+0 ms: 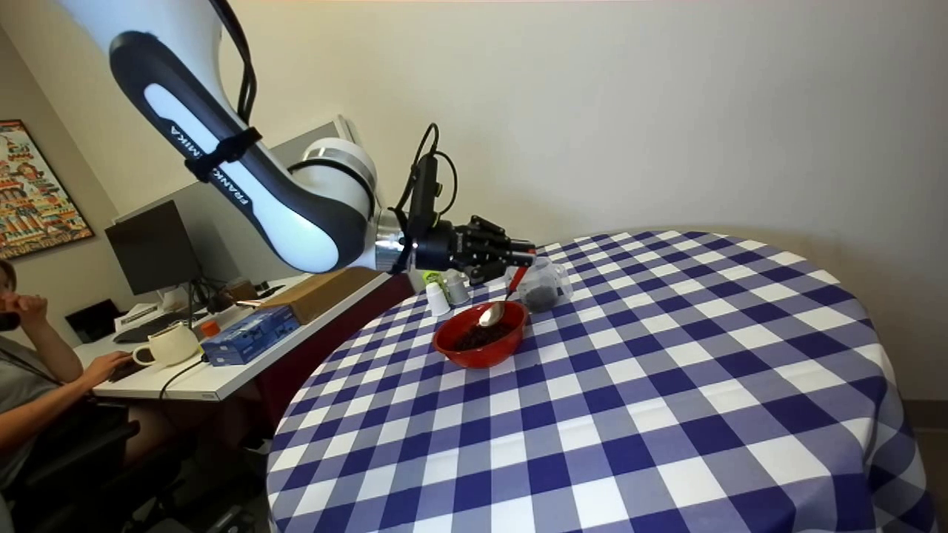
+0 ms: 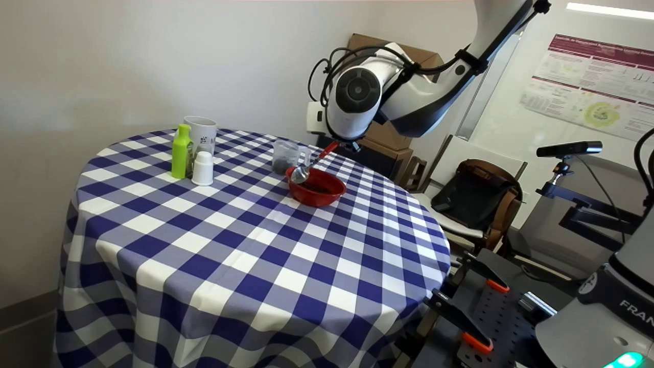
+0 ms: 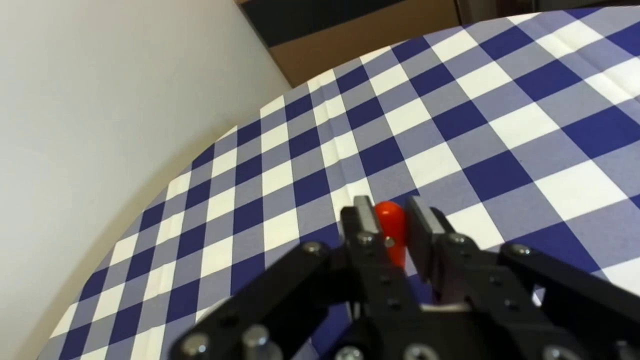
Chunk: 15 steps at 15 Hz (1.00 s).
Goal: Use the spoon to scoop up contents in the bowl and pour them in the jug
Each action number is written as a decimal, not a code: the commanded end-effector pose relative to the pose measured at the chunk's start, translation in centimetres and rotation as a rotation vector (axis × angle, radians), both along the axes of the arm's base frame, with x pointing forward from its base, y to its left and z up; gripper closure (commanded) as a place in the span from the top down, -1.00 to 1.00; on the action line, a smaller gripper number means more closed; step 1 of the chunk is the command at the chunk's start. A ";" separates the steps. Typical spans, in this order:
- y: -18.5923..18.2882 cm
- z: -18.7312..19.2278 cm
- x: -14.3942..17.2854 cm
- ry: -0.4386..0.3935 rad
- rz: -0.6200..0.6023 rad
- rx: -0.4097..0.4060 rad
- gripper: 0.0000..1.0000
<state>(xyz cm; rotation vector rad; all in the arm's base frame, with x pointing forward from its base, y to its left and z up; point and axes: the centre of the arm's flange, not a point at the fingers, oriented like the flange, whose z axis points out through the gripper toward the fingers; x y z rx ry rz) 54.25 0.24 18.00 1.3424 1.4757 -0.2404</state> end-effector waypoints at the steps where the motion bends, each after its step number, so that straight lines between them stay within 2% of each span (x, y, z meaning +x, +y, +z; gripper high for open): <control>1: -0.2 -1.7 -0.6 -0.052 0.018 -0.070 -0.90; 7: 0.6 -3.4 -2.2 -0.024 0.016 -0.089 -0.90; 11: 0.9 -4.1 -2.9 0.005 0.008 -0.073 -0.90; 15: 0.7 -4.4 -3.1 0.033 -0.058 -0.030 -0.90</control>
